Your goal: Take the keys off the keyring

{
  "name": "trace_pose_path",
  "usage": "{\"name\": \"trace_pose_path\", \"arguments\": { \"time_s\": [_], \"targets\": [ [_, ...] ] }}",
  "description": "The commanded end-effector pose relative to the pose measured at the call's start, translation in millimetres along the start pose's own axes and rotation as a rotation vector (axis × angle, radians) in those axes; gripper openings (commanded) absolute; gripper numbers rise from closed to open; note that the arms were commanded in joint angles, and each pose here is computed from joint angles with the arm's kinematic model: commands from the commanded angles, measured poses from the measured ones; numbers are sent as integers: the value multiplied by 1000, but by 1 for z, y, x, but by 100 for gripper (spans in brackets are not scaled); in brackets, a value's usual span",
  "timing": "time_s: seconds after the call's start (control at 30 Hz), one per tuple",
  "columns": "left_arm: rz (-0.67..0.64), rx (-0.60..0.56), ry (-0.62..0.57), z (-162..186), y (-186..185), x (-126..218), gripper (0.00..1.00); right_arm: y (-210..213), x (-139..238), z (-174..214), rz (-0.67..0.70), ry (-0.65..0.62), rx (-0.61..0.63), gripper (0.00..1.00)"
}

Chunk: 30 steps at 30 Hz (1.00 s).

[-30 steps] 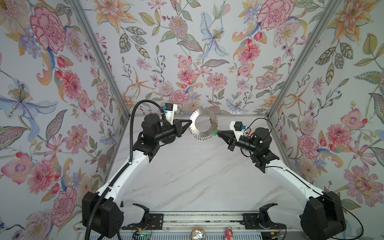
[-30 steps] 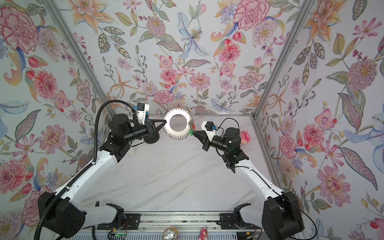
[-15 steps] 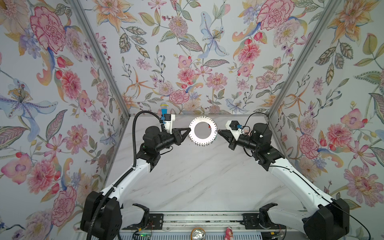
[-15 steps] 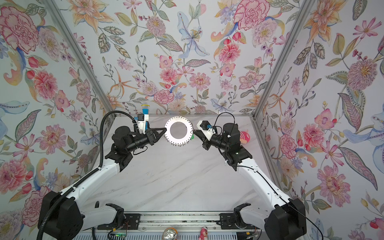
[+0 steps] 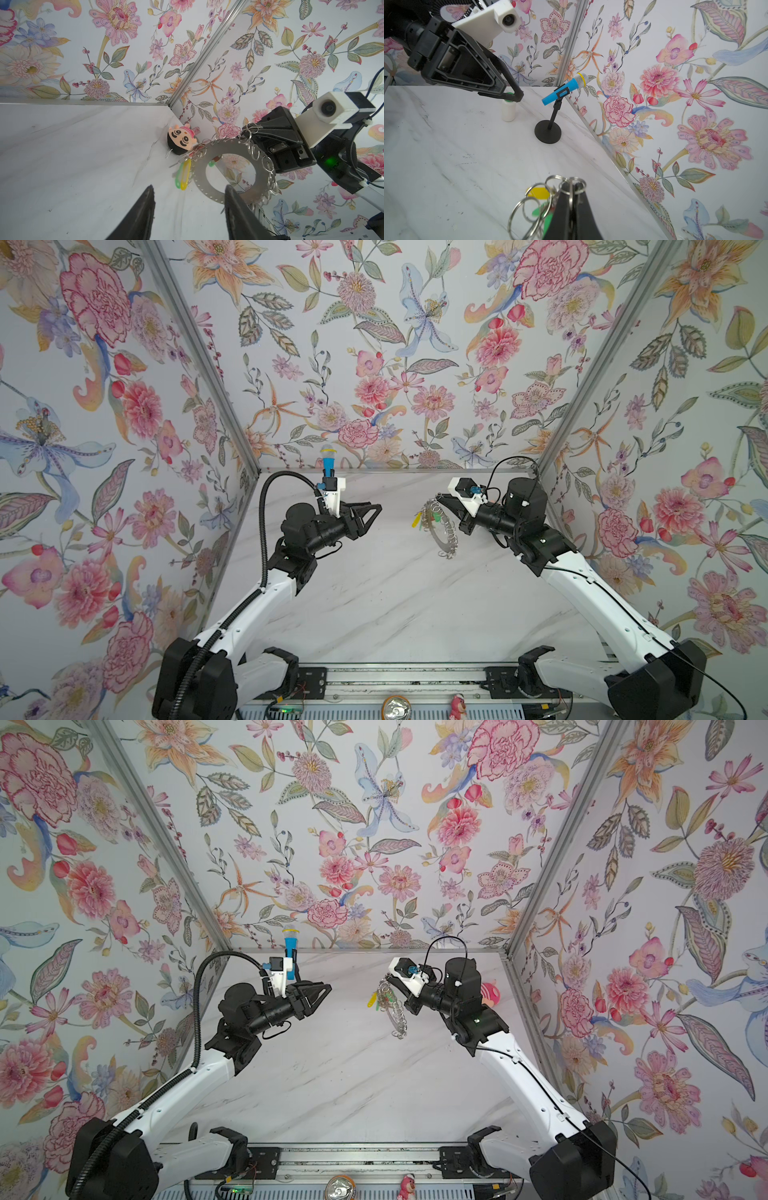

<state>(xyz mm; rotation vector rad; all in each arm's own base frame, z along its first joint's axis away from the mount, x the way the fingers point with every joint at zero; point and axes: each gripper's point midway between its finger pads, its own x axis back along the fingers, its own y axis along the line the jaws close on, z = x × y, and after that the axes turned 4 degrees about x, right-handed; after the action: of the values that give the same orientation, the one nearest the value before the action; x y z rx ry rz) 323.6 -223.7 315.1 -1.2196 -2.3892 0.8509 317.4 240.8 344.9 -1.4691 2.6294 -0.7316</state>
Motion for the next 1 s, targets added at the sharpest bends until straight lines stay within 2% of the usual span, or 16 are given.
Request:
{"name": "trace_pose_path", "arguments": {
  "time_s": [0.0, 0.17, 0.37, 0.67, 0.97],
  "targets": [
    [-29, -118, -11, -12, -5, 3, 60, -3, 4, -16, 8, -25, 54, 1],
    [-123, -374, 27, -25, 1, 2, 63, 4, 1, -16, -12, -17, 88, 1],
    [-101, -594, 63, -25, -1, -2, 61, 12, -3, -13, -20, 28, 142, 1],
    [35, -786, 22, -8, -40, 10, 59, 26, -11, -15, -31, 60, 196, 1],
    [71, -821, 74, 10, -59, 0, 56, 42, -21, -21, -51, 57, 232, 1]
  ]
}}
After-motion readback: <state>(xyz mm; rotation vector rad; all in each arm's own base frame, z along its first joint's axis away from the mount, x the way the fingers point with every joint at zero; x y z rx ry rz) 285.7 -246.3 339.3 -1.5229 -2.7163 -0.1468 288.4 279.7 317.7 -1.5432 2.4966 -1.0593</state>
